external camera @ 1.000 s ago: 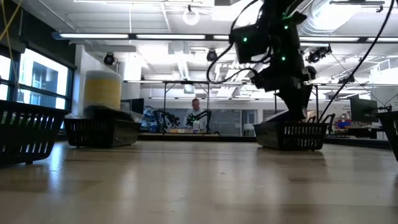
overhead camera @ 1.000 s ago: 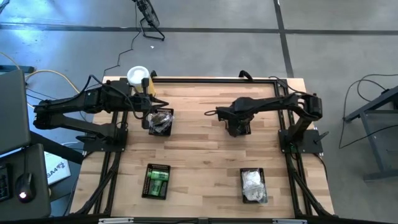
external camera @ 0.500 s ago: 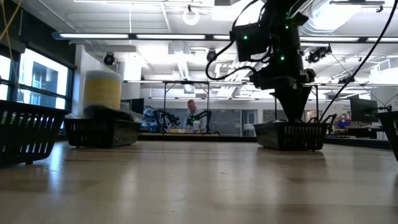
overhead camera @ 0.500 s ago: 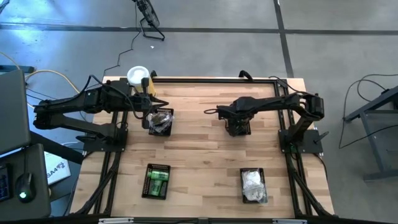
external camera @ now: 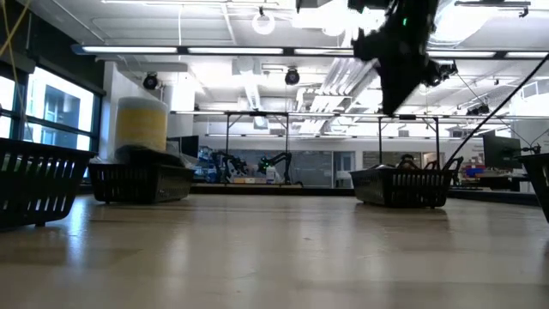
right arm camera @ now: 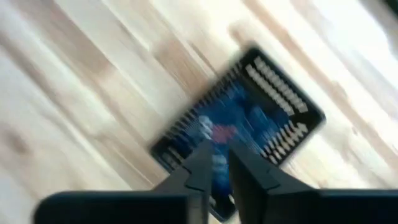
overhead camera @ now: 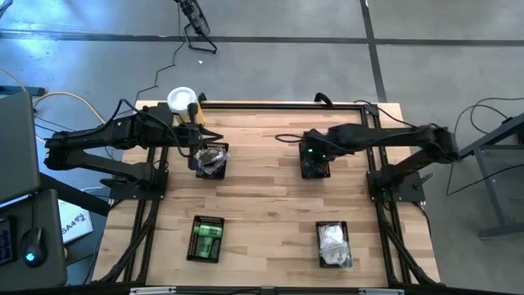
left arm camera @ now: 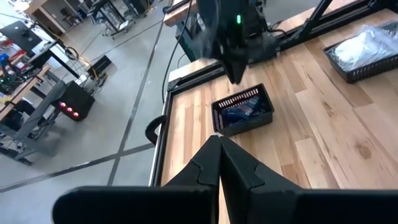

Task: Pick & Place Travel size toiletries
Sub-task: Return to Home Position

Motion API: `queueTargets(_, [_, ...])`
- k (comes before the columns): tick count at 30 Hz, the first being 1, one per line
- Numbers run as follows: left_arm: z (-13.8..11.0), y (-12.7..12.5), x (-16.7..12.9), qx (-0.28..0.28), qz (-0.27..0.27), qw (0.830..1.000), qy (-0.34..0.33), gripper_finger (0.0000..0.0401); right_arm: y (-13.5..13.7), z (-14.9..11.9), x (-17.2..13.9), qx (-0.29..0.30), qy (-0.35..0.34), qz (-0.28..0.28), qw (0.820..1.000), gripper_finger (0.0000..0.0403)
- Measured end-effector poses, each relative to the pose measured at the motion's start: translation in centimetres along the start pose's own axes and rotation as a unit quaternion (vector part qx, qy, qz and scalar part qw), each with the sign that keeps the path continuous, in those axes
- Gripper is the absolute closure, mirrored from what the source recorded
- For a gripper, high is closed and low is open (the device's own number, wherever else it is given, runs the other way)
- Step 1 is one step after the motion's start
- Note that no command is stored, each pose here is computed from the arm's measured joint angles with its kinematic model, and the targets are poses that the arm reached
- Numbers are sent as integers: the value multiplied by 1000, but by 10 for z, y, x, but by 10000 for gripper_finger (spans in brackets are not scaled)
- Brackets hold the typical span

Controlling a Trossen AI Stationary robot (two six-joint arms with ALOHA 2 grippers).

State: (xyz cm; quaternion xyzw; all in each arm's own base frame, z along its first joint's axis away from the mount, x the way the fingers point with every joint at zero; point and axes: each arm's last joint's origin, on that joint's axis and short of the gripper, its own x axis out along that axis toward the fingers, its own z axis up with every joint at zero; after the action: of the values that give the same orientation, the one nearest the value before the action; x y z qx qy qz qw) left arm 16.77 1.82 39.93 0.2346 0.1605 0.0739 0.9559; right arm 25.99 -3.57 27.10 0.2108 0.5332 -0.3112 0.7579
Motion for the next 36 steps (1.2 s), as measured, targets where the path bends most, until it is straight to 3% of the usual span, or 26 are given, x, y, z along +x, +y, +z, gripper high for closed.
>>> queueTargets(5, [0, 0, 4, 0, -1, 1000, 1, 401, 7, -1, -38, -14, -128, 72, 989, 395])
queueTargets(11, [0, -1, 7, 1, -4, 1000, 7, 401, 18, 8, -69, -36, -256, 170, 951, 400])
queueTargets(20, [0, -1, 8, 1, -5, 1000, 8, 401, 31, 15, -84, -93, -331, 238, 908, 400])
queueTargets(29, [-2, -2, 7, -2, -10, 1000, 14, 401, 33, 23, -94, -89, -392, 243, 883, 401])
queueTargets(33, [-2, -2, 7, -5, -10, 1000, 14, 401, 29, 25, -93, -65, -413, 177, 891, 401])
queueTargets(36, [-2, -2, 7, -2, -10, 1000, 14, 401, 28, 25, -92, -62, -412, 166, 894, 401])
